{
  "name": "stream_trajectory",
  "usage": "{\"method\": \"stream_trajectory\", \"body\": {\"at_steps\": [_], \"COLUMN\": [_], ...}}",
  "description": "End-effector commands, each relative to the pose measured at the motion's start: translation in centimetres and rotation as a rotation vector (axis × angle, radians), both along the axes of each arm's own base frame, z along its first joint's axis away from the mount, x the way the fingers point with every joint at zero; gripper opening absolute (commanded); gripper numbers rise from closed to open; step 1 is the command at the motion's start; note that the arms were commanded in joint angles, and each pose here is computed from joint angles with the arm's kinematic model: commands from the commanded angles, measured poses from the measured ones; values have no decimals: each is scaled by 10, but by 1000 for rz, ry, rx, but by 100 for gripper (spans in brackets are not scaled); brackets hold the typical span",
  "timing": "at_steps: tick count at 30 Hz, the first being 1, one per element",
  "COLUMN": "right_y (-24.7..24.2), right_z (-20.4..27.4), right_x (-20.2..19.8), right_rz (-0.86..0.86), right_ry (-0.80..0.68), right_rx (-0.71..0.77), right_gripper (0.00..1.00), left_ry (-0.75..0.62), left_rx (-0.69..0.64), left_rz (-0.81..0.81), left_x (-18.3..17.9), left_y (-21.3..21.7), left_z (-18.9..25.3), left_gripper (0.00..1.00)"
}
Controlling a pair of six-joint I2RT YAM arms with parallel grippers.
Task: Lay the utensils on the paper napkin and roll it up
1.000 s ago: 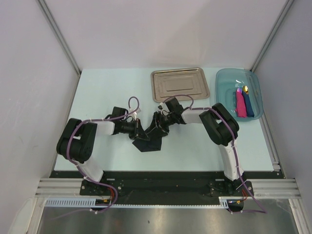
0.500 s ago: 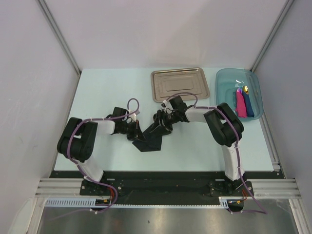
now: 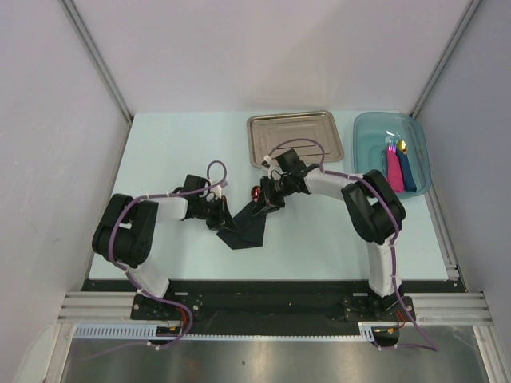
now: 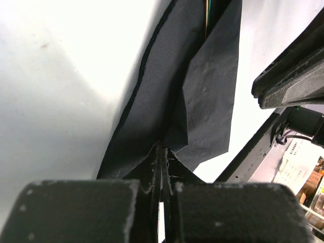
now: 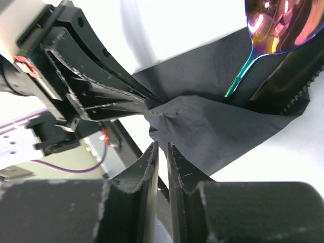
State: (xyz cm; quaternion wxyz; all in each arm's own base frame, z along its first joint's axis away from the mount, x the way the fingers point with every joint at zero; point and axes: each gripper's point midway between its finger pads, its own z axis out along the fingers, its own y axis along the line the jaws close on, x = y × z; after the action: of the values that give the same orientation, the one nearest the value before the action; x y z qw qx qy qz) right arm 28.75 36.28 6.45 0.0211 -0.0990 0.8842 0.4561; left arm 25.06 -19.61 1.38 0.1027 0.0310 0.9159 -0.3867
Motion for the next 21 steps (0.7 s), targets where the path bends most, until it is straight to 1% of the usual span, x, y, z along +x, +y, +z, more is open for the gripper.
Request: {"method": "stream_trajectory", "body": {"at_steps": [1,7,20,21], "right_y": [2,12,12,12], "right_z": [7,1,-48,-53], "right_x": [1,-1,-7,-7], "right_rz": [61,95,134,140], "right_ry": [-110,-151,-197,-197], "right_rx": [-42,-72,-235,-246], "right_gripper": [17,16,12,11], "left_ry": [-45,-37,-43,-40], "left_rx": [45,45,42,29], "left_rz": [31,31,34,32], "left_x": [11,9,11,11], "left_y": [8,8,9,8], "left_z": [6,4,5,8], "left_gripper": [0,0,0,2]}}
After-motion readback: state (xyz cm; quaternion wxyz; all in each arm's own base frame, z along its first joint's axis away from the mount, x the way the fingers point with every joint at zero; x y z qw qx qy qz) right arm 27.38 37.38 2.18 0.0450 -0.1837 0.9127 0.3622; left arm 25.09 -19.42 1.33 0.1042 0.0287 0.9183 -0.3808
